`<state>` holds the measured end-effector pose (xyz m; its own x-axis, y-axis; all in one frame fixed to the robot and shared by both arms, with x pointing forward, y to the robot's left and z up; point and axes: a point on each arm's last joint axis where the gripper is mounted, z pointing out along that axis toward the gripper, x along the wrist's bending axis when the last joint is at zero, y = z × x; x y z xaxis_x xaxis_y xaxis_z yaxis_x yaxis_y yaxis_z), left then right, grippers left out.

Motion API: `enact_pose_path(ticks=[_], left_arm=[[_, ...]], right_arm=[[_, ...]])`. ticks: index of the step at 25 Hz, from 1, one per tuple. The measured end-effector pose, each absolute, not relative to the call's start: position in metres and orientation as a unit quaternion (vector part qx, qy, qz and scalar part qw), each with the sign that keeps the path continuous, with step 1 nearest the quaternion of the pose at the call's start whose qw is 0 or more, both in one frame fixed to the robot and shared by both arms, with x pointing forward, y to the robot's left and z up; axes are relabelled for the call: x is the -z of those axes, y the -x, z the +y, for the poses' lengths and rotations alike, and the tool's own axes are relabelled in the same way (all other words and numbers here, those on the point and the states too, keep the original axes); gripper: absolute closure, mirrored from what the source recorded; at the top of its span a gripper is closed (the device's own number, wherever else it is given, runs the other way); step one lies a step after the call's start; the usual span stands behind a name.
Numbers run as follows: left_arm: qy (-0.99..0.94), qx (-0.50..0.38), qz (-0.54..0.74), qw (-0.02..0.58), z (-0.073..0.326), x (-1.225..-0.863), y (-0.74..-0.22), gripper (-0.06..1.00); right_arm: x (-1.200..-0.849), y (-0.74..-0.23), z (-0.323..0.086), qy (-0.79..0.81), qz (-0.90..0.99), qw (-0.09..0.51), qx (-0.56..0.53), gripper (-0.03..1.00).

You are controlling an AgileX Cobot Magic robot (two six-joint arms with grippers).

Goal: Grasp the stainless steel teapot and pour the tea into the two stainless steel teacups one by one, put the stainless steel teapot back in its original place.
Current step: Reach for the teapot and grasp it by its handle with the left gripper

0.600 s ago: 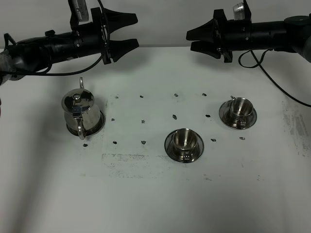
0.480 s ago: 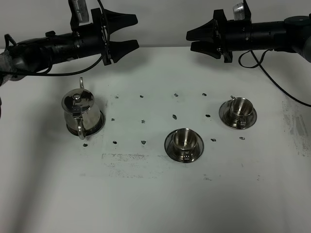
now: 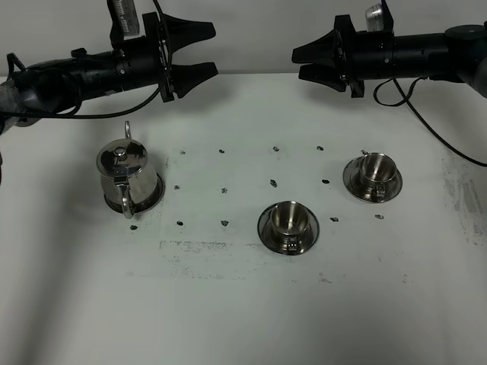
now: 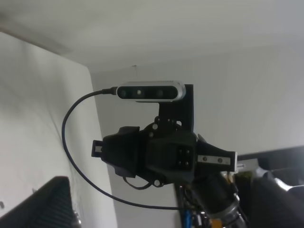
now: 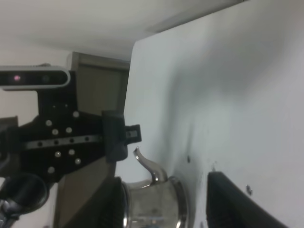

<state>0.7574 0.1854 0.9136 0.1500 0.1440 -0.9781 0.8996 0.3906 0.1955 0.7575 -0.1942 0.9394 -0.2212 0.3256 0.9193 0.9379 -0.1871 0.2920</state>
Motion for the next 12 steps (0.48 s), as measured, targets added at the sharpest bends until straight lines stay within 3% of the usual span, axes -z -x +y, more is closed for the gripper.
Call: enact_pose_path(ticks=[5, 12], left_arm=[[-0.534, 0.242, 0.547, 0.598, 0.186, -0.926, -0.765, 0.24], [-0.679, 0.057, 0.533, 0.502, 0.196, -0.961, -0.784, 0.28]], right_arm=[[-0.950, -0.762, -0.196, 0.514, -0.638, 0.219, 0.530, 0.55], [-0.982, -0.774, -0.213, 0.480, -0.759, 0.050, 0.436, 0.55]])
